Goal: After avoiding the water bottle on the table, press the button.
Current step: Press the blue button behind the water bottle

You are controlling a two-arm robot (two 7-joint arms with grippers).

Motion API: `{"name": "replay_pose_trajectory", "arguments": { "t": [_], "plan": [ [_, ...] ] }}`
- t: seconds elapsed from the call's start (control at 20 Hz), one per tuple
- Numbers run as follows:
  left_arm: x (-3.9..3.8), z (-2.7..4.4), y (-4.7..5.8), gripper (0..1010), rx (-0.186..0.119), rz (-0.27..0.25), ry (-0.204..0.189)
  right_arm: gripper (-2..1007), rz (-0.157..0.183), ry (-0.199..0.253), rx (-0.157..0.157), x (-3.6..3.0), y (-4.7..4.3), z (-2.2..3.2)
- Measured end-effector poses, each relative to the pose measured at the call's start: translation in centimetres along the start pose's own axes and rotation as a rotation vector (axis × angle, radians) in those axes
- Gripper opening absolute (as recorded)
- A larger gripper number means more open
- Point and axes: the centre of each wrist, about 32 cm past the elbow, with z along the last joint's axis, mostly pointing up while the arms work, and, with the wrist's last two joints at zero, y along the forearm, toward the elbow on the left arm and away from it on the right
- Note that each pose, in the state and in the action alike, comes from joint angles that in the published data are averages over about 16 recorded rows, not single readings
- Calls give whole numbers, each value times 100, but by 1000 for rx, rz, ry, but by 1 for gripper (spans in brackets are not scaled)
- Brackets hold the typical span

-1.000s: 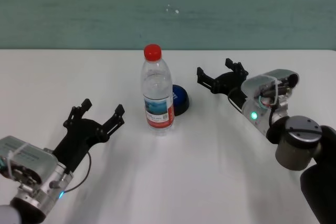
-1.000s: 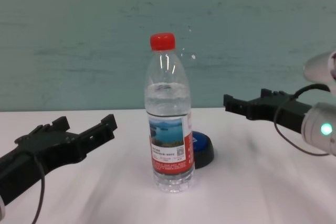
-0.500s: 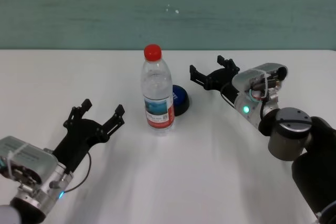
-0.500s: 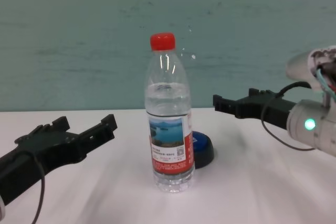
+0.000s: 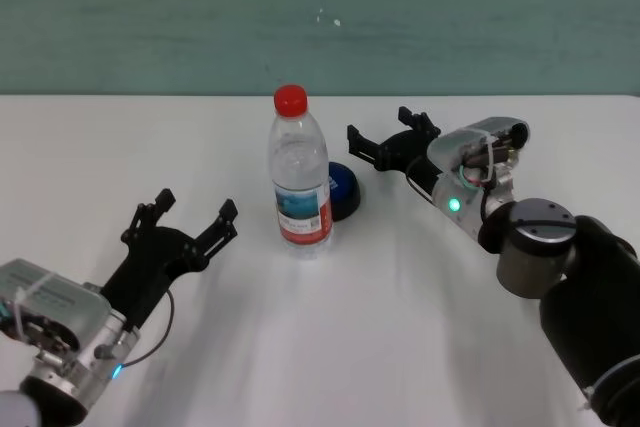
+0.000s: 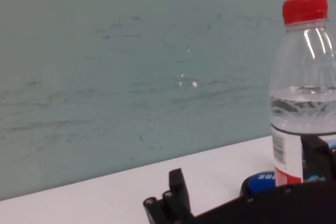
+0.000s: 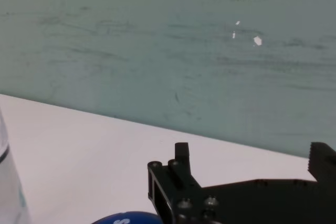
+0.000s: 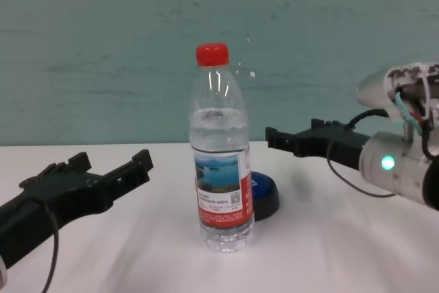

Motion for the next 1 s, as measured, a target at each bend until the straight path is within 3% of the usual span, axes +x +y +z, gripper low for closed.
{"name": "replay_pose_trajectory", "arguments": {
  "t": [1.0],
  "plan": [
    [0,0,0,1010,0,0,0,1004,7,13,-34,-106,167,-142]
  ]
}}
